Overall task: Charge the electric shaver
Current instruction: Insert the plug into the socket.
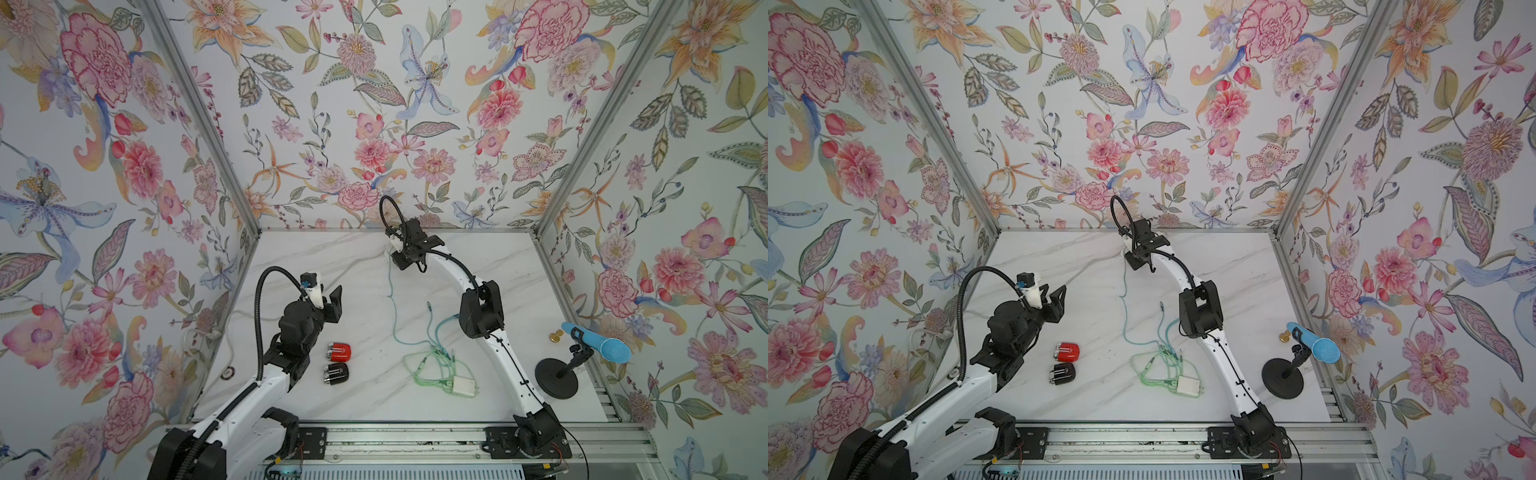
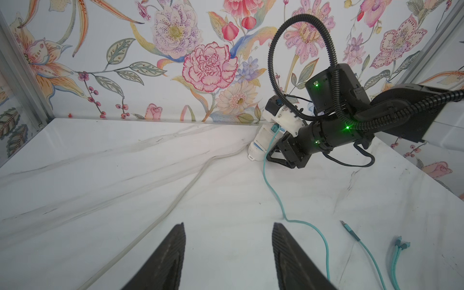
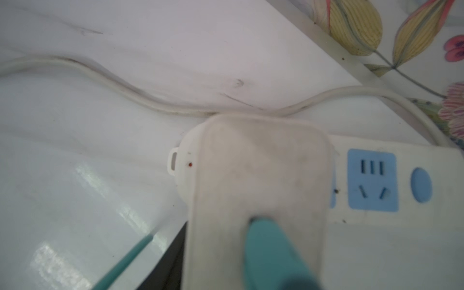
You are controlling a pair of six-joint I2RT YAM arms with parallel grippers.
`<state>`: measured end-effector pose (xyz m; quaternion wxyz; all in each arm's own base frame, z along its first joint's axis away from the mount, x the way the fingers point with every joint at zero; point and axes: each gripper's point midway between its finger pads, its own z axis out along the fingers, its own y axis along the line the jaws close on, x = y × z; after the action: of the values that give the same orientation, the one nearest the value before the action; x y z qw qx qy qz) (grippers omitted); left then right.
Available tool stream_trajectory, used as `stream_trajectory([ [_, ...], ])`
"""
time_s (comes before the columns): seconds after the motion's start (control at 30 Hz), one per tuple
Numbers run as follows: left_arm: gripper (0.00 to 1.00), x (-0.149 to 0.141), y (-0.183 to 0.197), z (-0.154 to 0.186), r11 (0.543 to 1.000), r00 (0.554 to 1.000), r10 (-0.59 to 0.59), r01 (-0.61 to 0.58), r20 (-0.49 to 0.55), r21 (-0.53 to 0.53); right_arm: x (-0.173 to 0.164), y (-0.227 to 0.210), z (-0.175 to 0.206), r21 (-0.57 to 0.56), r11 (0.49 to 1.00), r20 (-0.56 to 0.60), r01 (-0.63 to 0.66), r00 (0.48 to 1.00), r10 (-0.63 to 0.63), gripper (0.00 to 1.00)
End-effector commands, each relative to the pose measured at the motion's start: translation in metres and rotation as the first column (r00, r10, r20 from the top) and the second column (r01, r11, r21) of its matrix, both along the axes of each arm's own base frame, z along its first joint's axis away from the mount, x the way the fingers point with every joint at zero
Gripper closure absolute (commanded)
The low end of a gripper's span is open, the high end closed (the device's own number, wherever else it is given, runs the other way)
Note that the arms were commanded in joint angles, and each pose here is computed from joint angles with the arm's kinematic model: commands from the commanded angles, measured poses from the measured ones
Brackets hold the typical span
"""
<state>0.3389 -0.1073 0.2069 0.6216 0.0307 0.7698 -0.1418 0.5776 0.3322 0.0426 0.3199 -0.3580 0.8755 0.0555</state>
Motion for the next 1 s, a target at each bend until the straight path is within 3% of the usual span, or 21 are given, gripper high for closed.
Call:
stream_trajectory([
  [0.0,0.42,0.005,-0.002,0.015,1.0,0.999,-0.014,0.014,0.039,-0.013,-0.018,-0.028,-0.052,-0.136,0.991,-0.116,0.017,0.993,-0.033,0.57],
  [0.17,0.42,0.0,0.002,0.021,1.0,0.999,0.0,0.0,0.053,-0.017,-0.012,-0.021,-0.026,-0.057,0.997,-0.088,0.052,0.994,-0.057,0.6],
  [0.47,0.42,-0.006,0.006,0.022,1.0,0.998,0.01,-0.01,0.061,0.001,-0.011,-0.006,0.055,0.141,0.99,0.059,0.026,0.998,-0.035,0.55],
  [0.8,0.42,0.0,0.004,0.025,1.0,0.996,0.005,-0.006,0.084,0.002,-0.029,-0.009,0.113,0.215,0.976,0.119,-0.018,0.993,-0.008,0.49],
  [0.97,0.42,0.015,-0.005,0.03,1.0,0.994,-0.016,0.015,0.106,0.002,-0.036,-0.044,0.125,0.227,0.97,0.127,0.088,0.985,-0.12,0.49],
])
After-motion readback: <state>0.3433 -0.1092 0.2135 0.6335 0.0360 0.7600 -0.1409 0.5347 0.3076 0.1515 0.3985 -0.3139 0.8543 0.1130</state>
